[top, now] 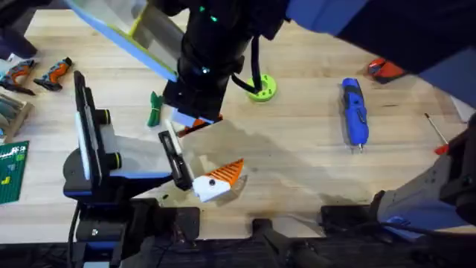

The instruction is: Pick up the gripper from the table and insert it into the empty holder that is missing its gripper. Then pick up a screw, insert it into the mounting hole, and use the screwdriver to tighten it. Finally, clean up the table by picking up the vegetable and placing it into the bucket.

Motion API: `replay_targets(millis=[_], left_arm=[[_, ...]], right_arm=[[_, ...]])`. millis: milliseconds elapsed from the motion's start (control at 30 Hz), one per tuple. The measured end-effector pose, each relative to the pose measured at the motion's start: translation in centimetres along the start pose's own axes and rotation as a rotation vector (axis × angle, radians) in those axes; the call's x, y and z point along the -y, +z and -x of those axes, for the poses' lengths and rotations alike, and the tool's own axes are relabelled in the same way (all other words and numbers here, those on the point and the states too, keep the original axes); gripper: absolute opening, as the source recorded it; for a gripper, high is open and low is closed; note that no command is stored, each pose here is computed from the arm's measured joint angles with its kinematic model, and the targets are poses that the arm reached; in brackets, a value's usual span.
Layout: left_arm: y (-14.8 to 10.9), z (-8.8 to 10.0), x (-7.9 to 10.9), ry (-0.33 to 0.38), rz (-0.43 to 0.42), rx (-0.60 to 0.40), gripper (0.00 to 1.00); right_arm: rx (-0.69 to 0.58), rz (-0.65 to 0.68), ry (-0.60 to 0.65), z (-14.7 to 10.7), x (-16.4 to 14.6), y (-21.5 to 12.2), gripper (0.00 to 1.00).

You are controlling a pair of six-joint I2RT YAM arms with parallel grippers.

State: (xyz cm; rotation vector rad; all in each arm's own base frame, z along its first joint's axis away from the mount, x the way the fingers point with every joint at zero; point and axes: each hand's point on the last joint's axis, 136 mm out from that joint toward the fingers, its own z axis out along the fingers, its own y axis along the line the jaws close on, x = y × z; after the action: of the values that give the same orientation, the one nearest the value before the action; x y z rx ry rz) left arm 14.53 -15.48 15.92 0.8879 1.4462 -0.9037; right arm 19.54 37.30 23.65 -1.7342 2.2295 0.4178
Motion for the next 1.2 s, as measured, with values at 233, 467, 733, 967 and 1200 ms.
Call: replay_targets(millis=[233,467,733,967,1200], left_arm=[[0.0,0.0,0.0,0.000,0.000,0.000,0.986],[0.0,0.0,0.0,0.000,0.000,0.000,0.986],[0.0,0.0,0.0,0.001,0.000,0.000,0.985],[0.0,0.0,0.0,0.000,0.000,0.000,0.986],[0.0,0.0,0.0,0.001,0.000,0.000,0.985]], right_arm=[[0.000,0.000,0.000,0.0,0.0,0.1,0.006],[0.001,0.000,0.000,0.1,0.0,0.1,0.006],[0.000,0.000,0.000,0.1,0.0,0.1,0.006],[-0.017,0.005,0.003,0.0,0.2,1.0,0.006],[-0.020,0.006,0.004,0.0,0.2,1.1,0.006]])
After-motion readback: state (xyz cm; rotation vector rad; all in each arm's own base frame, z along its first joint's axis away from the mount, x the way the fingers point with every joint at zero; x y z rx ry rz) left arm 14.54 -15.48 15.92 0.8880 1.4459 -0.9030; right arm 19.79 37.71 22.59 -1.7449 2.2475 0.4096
